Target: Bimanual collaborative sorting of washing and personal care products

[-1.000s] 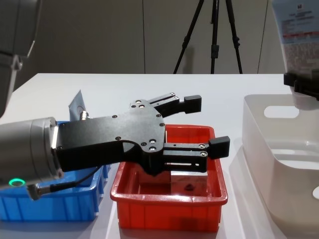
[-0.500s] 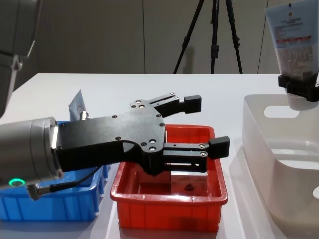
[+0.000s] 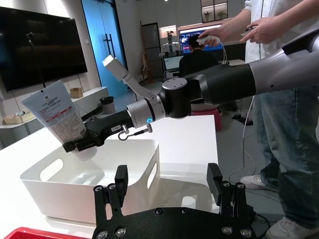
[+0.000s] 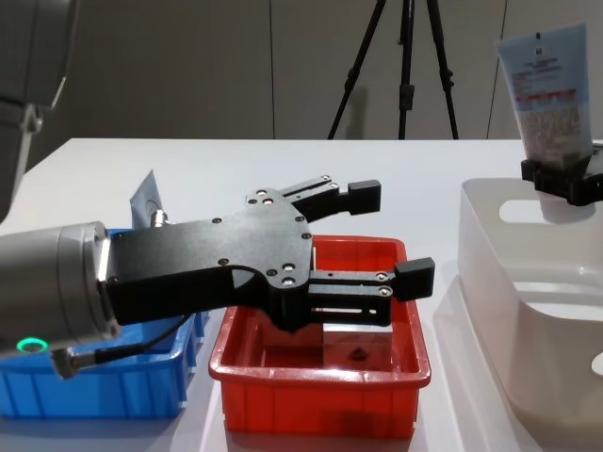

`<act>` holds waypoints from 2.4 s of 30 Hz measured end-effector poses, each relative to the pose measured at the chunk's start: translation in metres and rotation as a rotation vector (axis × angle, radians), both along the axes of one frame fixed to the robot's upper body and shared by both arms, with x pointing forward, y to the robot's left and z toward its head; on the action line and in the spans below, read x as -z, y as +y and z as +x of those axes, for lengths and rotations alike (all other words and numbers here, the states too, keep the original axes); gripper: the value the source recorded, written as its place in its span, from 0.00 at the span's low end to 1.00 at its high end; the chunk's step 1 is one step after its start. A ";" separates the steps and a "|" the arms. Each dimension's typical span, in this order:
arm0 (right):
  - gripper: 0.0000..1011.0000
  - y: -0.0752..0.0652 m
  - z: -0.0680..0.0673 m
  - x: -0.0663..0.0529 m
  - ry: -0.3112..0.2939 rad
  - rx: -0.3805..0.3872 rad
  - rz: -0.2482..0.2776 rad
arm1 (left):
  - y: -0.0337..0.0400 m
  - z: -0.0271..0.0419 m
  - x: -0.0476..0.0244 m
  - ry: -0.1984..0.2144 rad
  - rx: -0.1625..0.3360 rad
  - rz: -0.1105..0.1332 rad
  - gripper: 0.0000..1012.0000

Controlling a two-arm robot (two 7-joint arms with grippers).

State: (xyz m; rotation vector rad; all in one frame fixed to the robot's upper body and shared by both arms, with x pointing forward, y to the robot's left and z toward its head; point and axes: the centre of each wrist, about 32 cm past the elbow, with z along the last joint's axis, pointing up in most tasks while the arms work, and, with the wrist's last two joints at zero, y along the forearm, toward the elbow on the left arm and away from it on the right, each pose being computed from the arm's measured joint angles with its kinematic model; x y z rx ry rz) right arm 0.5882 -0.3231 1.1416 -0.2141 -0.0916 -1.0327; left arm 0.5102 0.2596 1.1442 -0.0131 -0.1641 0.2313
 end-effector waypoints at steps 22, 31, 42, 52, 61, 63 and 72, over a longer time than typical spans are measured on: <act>0.47 0.006 0.010 0.016 0.084 0.087 0.010 | 0.0000 0.0000 0.0000 0.000 0.000 0.000 0.99; 0.47 0.011 0.015 0.018 0.118 0.112 0.004 | 0.0000 0.0000 0.0000 0.000 0.000 0.000 0.99; 0.47 0.015 0.017 0.020 0.167 0.138 -0.009 | 0.0000 0.0000 0.0000 0.000 0.000 0.000 0.99; 0.47 0.016 0.016 0.019 0.208 0.155 -0.006 | 0.0000 0.0000 0.0000 0.000 0.000 0.000 0.99; 0.47 0.018 0.016 0.018 0.240 0.181 0.003 | 0.0000 0.0000 0.0000 0.000 0.000 0.000 0.99; 0.47 0.019 0.016 0.018 0.245 0.185 0.006 | 0.0000 0.0000 0.0000 0.000 0.000 0.000 0.99; 0.47 0.021 0.016 0.015 0.291 0.213 0.016 | 0.0000 0.0000 0.0000 0.000 0.000 0.000 0.99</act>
